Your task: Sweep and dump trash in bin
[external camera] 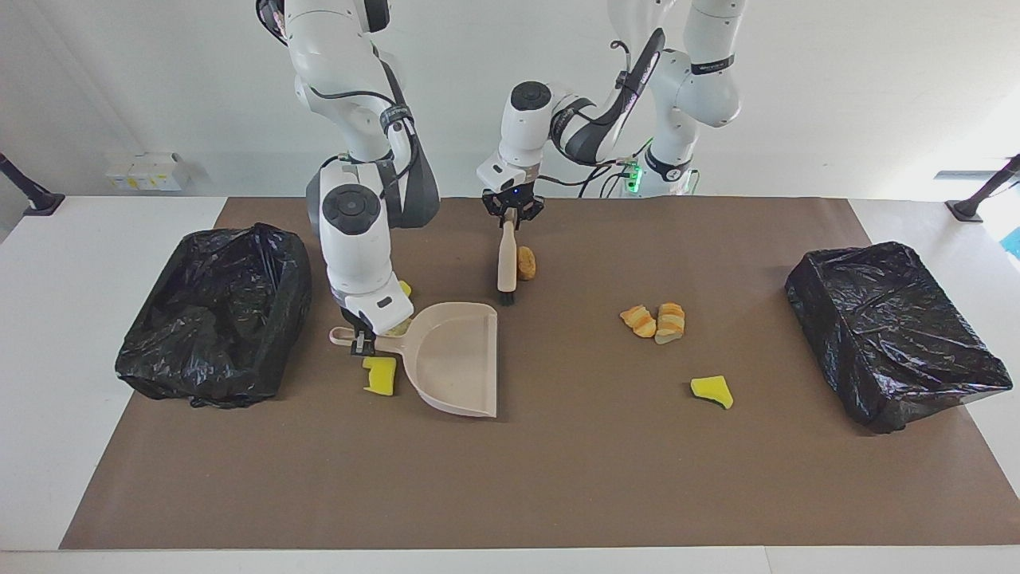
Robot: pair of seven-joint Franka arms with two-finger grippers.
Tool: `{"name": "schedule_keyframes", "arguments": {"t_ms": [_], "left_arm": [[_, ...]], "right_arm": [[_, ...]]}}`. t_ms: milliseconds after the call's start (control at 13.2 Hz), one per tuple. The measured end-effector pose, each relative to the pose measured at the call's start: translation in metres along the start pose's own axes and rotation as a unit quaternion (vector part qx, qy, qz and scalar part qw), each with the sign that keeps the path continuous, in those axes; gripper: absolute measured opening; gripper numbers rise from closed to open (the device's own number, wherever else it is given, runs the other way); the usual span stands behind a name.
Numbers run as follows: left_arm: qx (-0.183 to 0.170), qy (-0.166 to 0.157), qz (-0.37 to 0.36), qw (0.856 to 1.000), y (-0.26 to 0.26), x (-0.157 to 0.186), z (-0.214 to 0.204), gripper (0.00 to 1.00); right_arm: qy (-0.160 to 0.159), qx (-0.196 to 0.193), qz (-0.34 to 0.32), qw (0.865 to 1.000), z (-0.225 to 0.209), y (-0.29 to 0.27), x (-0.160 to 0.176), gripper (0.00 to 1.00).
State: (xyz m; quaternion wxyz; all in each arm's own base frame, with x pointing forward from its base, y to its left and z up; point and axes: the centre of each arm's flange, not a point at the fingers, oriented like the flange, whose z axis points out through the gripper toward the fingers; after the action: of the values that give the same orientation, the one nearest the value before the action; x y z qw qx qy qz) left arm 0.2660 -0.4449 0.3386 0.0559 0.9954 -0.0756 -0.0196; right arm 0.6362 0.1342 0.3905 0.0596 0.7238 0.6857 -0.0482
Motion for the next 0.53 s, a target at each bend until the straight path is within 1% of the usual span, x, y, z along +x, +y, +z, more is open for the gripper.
{"name": "schedule_keyframes", "arguments": {"t_ms": [76, 152, 227, 379, 530], "left_arm": [[0.001, -0.001, -0.003, 1.000, 0.000, 0.000, 0.000, 0.37], [0.001, -0.001, -0.009, 1.000, 0.000, 0.000, 0.000, 0.30], [0.001, -0.002, -0.015, 1.000, 0.000, -0.001, -0.002, 0.26], [0.011, -0.012, -0.018, 1.000, -0.001, -0.002, -0.010, 0.26], [0.012, -0.018, -0.029, 0.999, -0.001, 0.008, -0.035, 0.26]], "right_arm": [[0.000, 0.000, 0.000, 1.000, 0.000, 0.000, 0.000, 0.32], [0.000, 0.000, 0.000, 1.000, 0.000, 0.000, 0.000, 0.32], [0.000, 0.001, 0.000, 1.000, 0.001, 0.000, 0.000, 0.32], [-0.001, 0.002, -0.001, 1.000, 0.002, 0.000, 0.001, 0.32], [-0.001, 0.004, -0.002, 1.000, 0.005, -0.001, 0.003, 0.32]]}}
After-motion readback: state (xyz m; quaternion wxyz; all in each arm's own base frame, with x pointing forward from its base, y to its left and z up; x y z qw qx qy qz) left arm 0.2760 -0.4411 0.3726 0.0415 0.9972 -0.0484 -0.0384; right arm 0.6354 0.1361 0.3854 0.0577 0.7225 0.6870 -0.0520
